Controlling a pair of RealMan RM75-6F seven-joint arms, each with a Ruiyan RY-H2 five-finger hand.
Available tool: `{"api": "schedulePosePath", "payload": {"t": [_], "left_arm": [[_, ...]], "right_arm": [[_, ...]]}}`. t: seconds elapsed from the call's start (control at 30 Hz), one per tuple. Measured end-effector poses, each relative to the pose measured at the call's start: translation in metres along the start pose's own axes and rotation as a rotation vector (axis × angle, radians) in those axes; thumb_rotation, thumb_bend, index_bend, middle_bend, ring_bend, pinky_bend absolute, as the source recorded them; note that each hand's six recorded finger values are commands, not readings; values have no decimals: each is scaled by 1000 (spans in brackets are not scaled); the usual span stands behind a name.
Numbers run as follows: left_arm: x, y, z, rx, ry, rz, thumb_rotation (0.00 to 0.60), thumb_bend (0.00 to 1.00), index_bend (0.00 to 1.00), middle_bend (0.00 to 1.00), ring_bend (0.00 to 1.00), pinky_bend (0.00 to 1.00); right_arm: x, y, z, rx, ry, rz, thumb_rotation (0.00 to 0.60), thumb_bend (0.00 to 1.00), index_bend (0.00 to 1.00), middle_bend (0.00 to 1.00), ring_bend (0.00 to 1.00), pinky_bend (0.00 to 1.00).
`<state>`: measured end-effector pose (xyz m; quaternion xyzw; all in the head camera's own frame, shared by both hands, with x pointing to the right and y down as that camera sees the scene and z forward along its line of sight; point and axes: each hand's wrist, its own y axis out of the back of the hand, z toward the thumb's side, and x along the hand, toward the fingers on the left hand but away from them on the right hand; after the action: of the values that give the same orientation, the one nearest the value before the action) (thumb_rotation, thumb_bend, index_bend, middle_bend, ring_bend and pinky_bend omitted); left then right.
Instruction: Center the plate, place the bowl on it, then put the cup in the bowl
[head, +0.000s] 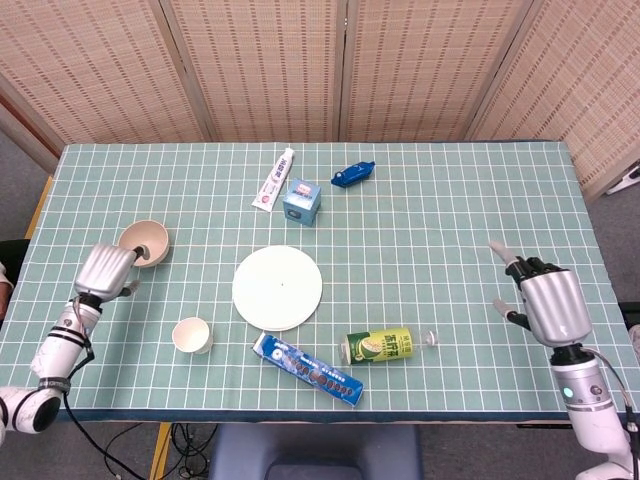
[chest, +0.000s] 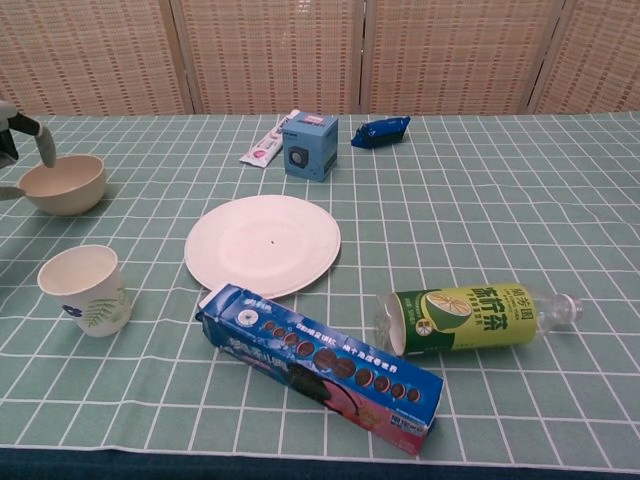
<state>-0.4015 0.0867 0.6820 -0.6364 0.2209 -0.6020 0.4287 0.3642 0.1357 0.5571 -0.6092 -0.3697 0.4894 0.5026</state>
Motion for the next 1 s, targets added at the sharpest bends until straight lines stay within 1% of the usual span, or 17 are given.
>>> {"api": "schedulePosePath", "payload": {"t": [0.17, 0.33, 0.5, 0.7, 1.0], "left_arm": [[15, -14, 4, 21, 11, -20, 600, 271, 385, 923, 882, 977], [28, -23, 4, 41, 34, -32, 600, 271, 389, 932, 887, 979], [38, -29, 0, 43, 70, -41, 600, 271, 422, 934, 889, 979], [47, -36, -4, 42, 108, -58, 600, 270, 505, 944, 894, 985], [52, -44, -6, 39, 136, -78, 600, 271, 544, 945, 895, 985]], "right_arm": [[4, -1, -2, 6, -7, 8, 600, 13, 187, 483, 472, 698], [8, 0, -5, 9, -19, 13, 600, 13, 187, 484, 472, 698], [10, 2, -10, 9, -34, 11, 600, 13, 187, 485, 472, 697], [12, 3, -14, 7, -45, 9, 600, 13, 186, 490, 472, 697], [13, 2, -16, 1, -56, 18, 600, 13, 187, 492, 472, 698]]}}
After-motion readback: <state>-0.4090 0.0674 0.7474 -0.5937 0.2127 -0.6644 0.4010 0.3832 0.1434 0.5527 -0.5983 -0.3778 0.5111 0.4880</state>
